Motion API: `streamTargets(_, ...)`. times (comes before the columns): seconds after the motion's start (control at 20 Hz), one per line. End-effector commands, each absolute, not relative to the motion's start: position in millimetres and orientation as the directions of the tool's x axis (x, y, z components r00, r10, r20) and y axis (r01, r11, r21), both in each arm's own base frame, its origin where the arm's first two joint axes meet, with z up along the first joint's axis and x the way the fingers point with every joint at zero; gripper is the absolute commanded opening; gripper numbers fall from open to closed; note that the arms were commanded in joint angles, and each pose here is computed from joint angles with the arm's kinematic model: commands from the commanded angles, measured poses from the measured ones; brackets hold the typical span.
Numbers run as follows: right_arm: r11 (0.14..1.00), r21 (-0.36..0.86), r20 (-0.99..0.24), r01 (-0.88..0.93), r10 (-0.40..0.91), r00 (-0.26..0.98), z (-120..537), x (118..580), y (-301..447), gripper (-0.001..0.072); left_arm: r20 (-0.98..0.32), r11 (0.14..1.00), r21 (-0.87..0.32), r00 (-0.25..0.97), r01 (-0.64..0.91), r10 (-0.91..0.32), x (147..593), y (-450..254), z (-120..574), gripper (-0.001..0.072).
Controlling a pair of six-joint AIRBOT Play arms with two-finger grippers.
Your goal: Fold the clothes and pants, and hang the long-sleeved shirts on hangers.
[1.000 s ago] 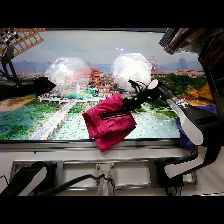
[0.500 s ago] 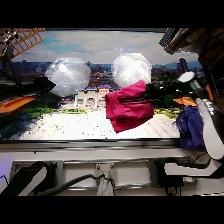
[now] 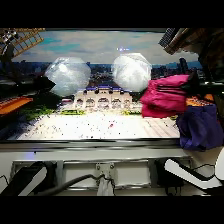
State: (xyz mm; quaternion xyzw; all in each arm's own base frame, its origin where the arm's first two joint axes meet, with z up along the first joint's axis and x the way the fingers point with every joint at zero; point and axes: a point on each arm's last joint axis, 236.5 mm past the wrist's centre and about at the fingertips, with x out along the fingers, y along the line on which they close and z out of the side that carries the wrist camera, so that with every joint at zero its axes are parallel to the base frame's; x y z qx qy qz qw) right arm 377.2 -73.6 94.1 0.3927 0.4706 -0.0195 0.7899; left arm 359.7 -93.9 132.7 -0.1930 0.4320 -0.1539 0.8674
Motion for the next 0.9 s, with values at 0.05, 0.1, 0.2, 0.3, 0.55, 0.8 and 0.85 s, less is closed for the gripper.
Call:
streamTargets(0.05,0.518,0.645,-0.712,0.561,0.141,0.688,149.4,351.8,-146.5,0.0032,-0.676,0.880,-0.464,0.601,0.103,-0.426,365.1,-92.4,135.9,0.0177)
streamTargets(0.1,0.458,0.663,-0.700,0.592,0.101,0.707,158.7,343.8,-158.5,0.0032,-0.675,0.881,-0.462,0.603,0.106,-0.426,365.5,-92.2,136.2,0.0177)
streamTargets(0.2,0.375,0.684,-0.685,0.626,0.033,0.728,172.1,328.6,-175.4,0.0031,-0.672,0.882,-0.457,0.606,0.112,-0.425,366.2,-92.1,136.7,0.0177)
streamTargets(0.3,0.304,0.686,-0.684,0.661,-0.037,0.728,179.5,312.5,-191.4,0.0030,-0.671,0.886,-0.448,0.609,0.123,-0.424,366.8,-91.7,137.1,0.0177)
streamTargets(0.55,0.276,0.557,-0.771,0.783,-0.180,0.612,170.9,256.2,-220.1,0.0029,-0.669,0.888,-0.441,0.611,0.132,-0.423,367.4,-91.6,137.5,0.0177)
streamTargets(0.8,0.247,0.414,-0.859,0.876,-0.213,0.465,136.3,195.5,-230.4,0.0029,-0.671,0.889,-0.437,0.608,0.138,-0.424,366.6,-91.9,137.0,0.0177)
streamTargets(0.85,0.244,0.390,-0.877,0.888,-0.194,0.439,125.8,186.8,-228.8,0.0030,-0.672,0.889,-0.437,0.606,0.138,-0.425,366.3,-92.0,136.7,0.0177)
